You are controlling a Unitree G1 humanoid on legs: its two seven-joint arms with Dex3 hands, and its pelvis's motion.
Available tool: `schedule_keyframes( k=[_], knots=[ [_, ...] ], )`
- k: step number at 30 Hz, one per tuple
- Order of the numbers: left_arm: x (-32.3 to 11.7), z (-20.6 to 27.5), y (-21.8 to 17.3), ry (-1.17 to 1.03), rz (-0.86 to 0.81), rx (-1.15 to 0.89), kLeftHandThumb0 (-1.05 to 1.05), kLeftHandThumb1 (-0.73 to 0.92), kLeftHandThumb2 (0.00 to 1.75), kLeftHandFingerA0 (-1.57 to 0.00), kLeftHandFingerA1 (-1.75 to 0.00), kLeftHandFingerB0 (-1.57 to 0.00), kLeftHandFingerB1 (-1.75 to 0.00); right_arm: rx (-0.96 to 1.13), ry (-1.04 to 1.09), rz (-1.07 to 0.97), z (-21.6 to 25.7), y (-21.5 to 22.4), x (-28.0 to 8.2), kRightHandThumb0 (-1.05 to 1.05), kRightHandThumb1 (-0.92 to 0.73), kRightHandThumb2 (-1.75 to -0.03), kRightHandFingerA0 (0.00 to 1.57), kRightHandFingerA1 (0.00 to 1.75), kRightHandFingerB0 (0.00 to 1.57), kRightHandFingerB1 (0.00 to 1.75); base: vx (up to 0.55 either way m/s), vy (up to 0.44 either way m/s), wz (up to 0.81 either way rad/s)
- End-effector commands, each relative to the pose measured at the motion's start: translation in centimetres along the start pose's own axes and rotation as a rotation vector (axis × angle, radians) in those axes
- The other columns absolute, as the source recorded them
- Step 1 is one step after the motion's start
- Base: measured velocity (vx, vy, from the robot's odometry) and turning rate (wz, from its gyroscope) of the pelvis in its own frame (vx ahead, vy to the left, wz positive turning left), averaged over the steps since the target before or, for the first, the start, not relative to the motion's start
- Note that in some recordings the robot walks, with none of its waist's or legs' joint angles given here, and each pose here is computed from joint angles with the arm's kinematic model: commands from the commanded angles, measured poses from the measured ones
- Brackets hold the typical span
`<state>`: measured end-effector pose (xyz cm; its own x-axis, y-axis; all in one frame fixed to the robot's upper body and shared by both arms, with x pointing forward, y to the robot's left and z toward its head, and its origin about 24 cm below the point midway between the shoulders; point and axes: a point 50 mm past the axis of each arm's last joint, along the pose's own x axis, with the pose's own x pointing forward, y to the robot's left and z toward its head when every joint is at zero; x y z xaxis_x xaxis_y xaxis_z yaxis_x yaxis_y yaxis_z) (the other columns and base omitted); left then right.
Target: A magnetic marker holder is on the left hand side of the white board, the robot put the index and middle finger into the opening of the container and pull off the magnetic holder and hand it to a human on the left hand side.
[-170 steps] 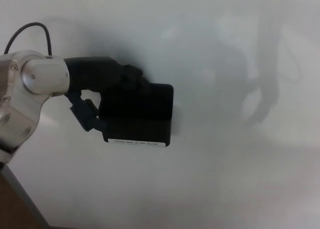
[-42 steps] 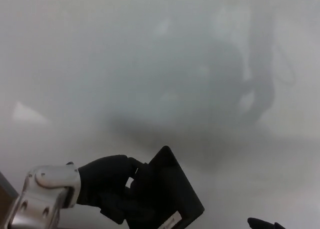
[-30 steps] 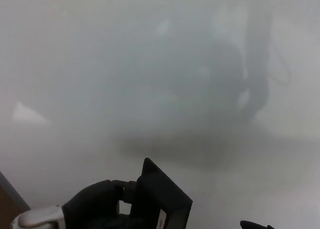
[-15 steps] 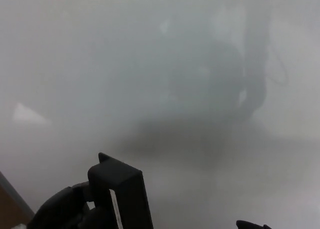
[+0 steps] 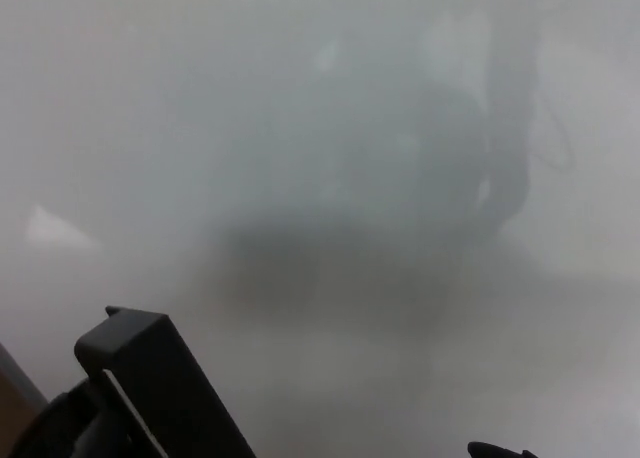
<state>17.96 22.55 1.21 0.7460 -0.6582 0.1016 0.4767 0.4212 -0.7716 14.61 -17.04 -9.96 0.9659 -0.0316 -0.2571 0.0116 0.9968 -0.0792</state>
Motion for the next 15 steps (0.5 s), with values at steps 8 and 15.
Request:
schedule_keyframes(
  k=[8, 15],
  knots=[
    [-3.1, 3.1, -6.0, -0.472, -0.474, -0.203, -0.44, 0.66, 0.61, -0.91, -1.15, -0.71, -0.54, 0.058, 0.020, -0.054, -0.5, -1.5, -0.9, -0.41, -0.70, -0.59, 0.86, 0.51, 0.63, 0.45, 0.00, 0.000, 0.00],
    [-3.4, 3.7, -6.6, -0.535, -0.482, -0.183, -0.45, 0.72, 0.61, -0.88, -1.10, -0.69, -0.59, 0.038, 0.023, -0.038, -0.5, -1.3, -1.1, -0.40, -0.71, -0.61, 0.86, 0.50, 0.65, 0.45, 0.00, 0.000, 0.00]
  ],
)
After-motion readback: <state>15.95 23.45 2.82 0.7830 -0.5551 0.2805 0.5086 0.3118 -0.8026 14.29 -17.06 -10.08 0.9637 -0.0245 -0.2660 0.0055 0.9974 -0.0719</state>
